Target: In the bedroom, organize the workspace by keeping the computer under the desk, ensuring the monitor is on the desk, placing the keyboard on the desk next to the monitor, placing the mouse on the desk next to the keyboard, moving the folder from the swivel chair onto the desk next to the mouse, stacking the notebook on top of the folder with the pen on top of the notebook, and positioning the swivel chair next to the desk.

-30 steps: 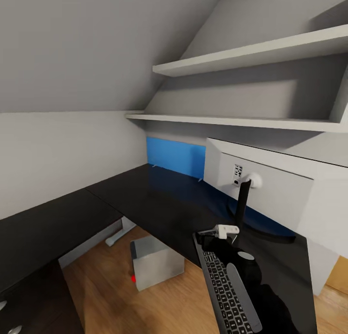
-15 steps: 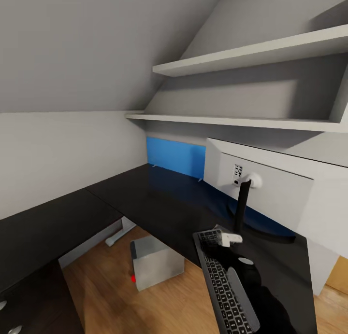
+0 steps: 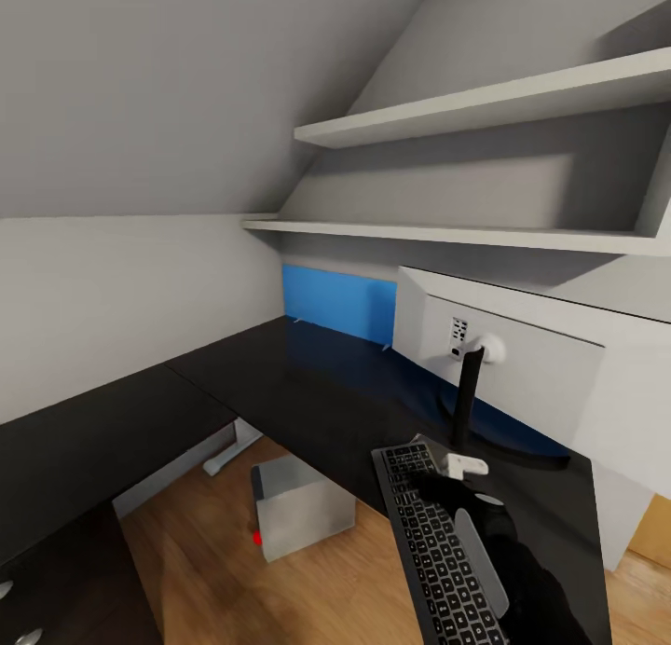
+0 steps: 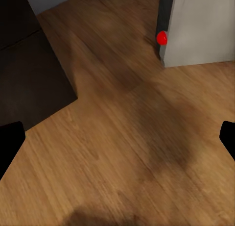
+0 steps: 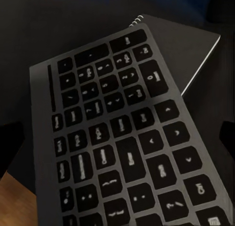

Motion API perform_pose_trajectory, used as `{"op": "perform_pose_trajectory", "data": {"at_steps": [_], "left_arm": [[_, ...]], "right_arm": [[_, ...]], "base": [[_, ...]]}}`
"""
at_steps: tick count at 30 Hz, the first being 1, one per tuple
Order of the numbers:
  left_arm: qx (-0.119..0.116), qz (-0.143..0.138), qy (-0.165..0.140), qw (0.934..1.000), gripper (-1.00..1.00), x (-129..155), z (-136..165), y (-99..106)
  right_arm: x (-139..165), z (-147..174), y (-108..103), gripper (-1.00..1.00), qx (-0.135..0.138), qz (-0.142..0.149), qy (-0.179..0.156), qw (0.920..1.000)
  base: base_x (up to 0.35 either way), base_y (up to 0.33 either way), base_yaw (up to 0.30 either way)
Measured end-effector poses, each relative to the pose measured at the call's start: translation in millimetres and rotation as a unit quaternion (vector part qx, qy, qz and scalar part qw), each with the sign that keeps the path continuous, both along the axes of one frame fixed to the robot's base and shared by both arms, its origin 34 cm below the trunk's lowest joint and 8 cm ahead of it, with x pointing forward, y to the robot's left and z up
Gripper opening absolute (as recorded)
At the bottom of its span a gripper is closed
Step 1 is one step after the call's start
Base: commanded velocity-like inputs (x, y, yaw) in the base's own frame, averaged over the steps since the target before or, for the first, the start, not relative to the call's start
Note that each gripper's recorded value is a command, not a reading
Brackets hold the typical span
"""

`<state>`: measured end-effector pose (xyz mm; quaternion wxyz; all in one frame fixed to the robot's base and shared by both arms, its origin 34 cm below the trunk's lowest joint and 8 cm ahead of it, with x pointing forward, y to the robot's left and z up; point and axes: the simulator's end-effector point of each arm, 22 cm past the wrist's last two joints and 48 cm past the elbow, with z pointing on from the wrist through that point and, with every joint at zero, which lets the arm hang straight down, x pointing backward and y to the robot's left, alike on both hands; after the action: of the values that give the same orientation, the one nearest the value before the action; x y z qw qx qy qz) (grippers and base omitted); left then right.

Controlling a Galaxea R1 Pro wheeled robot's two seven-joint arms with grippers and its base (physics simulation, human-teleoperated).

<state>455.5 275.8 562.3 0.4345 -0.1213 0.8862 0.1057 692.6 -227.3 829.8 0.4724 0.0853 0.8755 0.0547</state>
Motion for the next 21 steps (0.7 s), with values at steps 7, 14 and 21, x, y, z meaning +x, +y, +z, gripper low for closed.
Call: {"op": "perform_pose_trajectory", "data": {"at_steps": [7,14,21], "left_arm": [[-0.001,-0.001,0.0,1.0,1.0,0,0,0],[0.0,0.0,0.0,1.0,1.0,0,0,1],[0.0,0.001,0.0,1.0,1.0,0,0,1]], "right_arm": [[3,3,-5,1.0,0.002,-0.005,-0.008,1.0],[11,34,-29,1.0,0.04,-0.034,-0.048,0.9975],[15,62,-18,1.0,0.101,-0.025,-0.08,0.9913]], "base": [[-0.031,0.001,0.0],[-0.281,0.091,0.0],[-0.149,0.087,0.0]]}}
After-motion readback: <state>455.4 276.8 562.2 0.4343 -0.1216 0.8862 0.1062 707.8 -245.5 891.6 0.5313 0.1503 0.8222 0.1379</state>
